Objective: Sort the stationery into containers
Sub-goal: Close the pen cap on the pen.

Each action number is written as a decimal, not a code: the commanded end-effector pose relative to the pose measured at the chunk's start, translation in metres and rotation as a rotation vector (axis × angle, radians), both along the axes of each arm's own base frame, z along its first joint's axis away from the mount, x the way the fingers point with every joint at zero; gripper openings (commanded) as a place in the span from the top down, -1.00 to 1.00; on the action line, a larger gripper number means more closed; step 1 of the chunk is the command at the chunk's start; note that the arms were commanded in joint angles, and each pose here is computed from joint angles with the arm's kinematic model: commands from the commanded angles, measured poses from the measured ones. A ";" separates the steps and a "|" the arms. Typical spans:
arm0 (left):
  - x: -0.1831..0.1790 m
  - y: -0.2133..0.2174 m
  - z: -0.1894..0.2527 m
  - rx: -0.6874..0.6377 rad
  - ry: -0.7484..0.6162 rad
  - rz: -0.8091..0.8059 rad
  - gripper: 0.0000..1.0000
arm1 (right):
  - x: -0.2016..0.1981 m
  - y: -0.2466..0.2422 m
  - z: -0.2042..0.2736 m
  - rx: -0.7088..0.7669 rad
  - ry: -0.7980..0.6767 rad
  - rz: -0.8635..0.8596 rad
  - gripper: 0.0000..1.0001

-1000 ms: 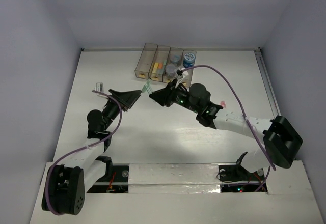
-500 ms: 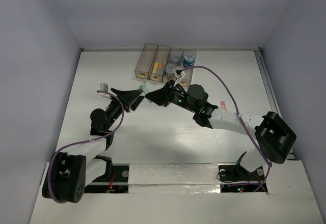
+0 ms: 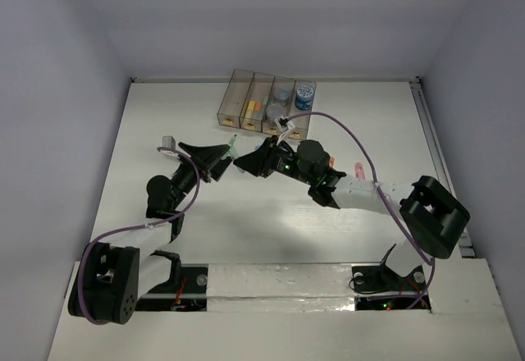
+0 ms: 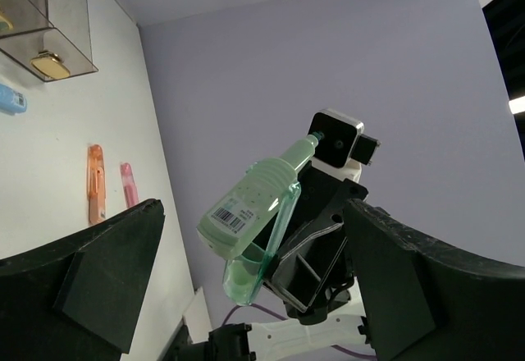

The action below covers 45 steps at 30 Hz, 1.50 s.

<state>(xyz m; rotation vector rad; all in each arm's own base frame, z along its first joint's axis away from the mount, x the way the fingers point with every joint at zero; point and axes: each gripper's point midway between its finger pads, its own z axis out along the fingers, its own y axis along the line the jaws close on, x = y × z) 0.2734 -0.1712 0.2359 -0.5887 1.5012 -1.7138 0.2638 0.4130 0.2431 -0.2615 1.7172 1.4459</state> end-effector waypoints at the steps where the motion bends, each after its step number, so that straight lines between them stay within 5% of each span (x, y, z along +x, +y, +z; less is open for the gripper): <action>1: -0.030 0.003 0.069 -0.076 -0.348 -0.018 -0.77 | -0.002 0.001 0.010 0.047 -0.040 0.013 0.86; 18: -0.043 0.000 0.068 -0.262 -0.304 -0.158 -0.73 | -0.006 -0.002 -0.028 -0.022 -0.105 0.012 0.87; 45: -0.053 0.005 0.092 -0.330 -0.306 -0.175 -0.82 | -0.019 0.006 -0.060 -0.104 -0.149 0.034 0.89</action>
